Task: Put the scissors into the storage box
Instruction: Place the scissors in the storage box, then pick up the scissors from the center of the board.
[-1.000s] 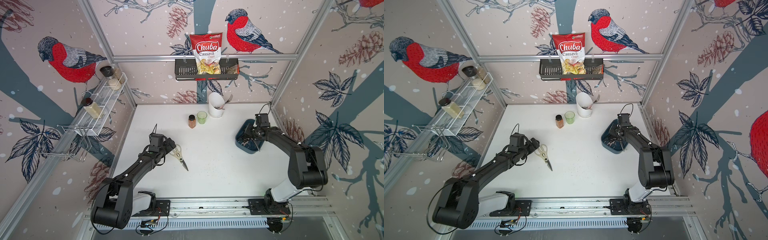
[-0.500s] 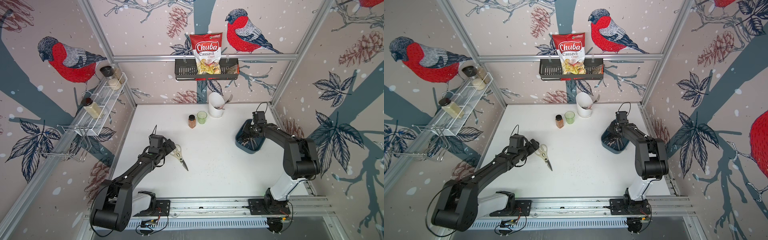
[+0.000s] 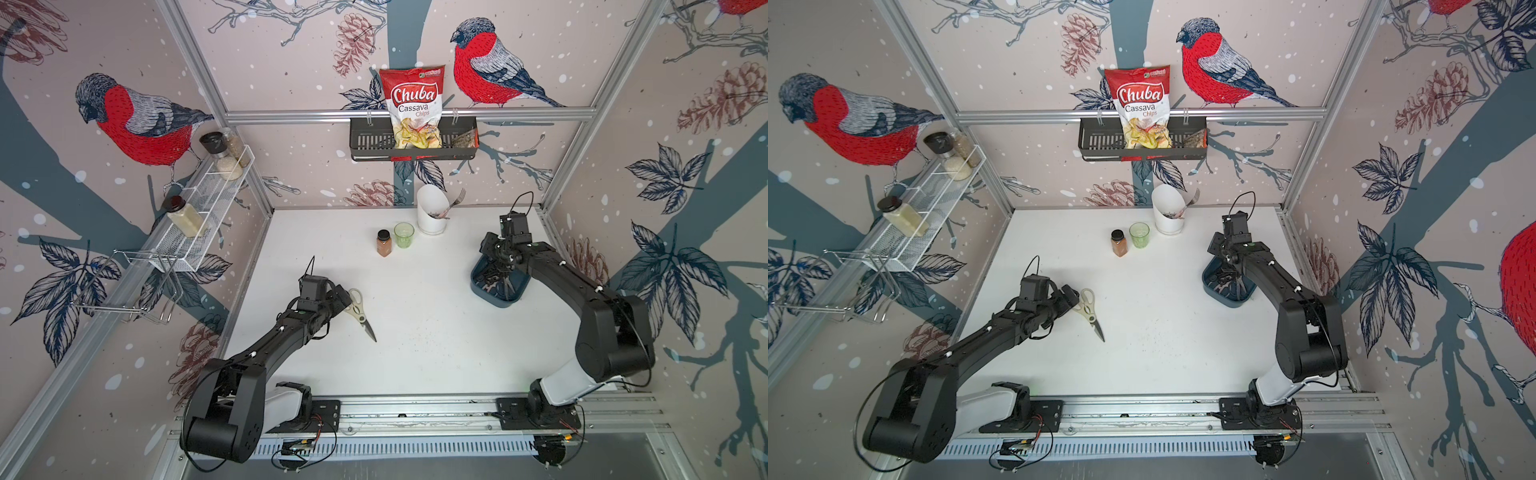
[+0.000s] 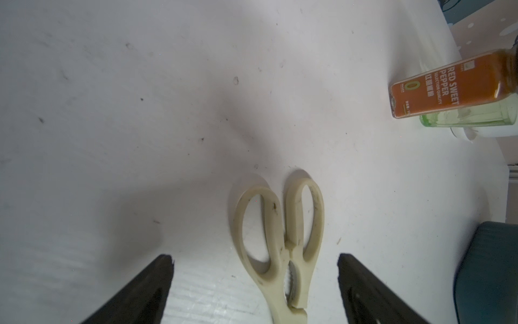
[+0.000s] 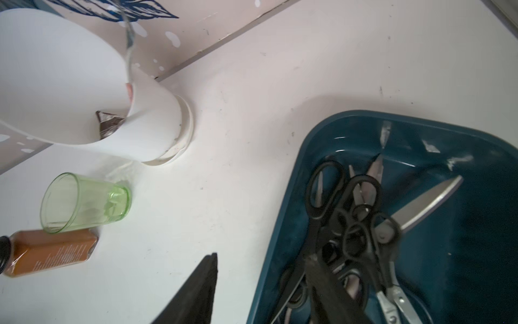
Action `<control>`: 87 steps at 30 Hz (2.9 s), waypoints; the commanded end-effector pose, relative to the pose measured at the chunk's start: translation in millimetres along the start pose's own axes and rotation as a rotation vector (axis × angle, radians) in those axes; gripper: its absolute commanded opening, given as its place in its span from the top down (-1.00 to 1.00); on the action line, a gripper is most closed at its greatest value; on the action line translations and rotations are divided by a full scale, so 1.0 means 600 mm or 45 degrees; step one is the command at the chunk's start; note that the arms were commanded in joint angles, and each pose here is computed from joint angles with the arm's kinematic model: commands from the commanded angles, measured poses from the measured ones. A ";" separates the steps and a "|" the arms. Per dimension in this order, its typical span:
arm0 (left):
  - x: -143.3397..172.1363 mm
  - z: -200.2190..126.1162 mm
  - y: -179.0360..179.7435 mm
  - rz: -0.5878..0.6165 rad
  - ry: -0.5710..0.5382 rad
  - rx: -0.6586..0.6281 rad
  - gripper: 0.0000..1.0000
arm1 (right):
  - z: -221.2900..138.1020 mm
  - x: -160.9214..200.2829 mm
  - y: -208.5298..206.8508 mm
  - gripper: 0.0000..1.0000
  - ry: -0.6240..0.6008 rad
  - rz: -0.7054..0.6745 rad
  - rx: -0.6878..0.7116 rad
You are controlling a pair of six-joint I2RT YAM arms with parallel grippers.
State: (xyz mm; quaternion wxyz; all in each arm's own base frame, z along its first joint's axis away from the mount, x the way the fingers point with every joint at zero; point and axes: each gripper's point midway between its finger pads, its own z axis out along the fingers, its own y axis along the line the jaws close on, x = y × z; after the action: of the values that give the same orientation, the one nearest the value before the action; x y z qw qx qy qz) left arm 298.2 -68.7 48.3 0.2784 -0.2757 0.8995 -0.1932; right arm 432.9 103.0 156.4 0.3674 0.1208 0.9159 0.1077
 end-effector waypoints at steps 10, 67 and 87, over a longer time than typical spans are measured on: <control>0.054 0.024 -0.045 -0.086 0.146 0.181 -0.91 | -0.026 0.037 0.072 -0.15 0.031 -0.083 -0.119; -0.031 -0.032 0.059 -0.314 -0.140 0.047 -0.90 | 0.080 0.432 0.436 0.35 0.519 -0.929 -0.183; -0.030 -0.035 0.059 -0.310 -0.144 0.051 -0.91 | 0.120 0.468 0.392 0.53 0.578 -1.002 -0.048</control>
State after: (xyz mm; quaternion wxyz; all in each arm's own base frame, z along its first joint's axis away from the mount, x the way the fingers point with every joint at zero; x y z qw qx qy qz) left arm 284.8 -26.5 54.2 0.3094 -0.3909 0.8362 -0.2287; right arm 328.7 439.5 15.7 0.2050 -0.2577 0.9429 0.0494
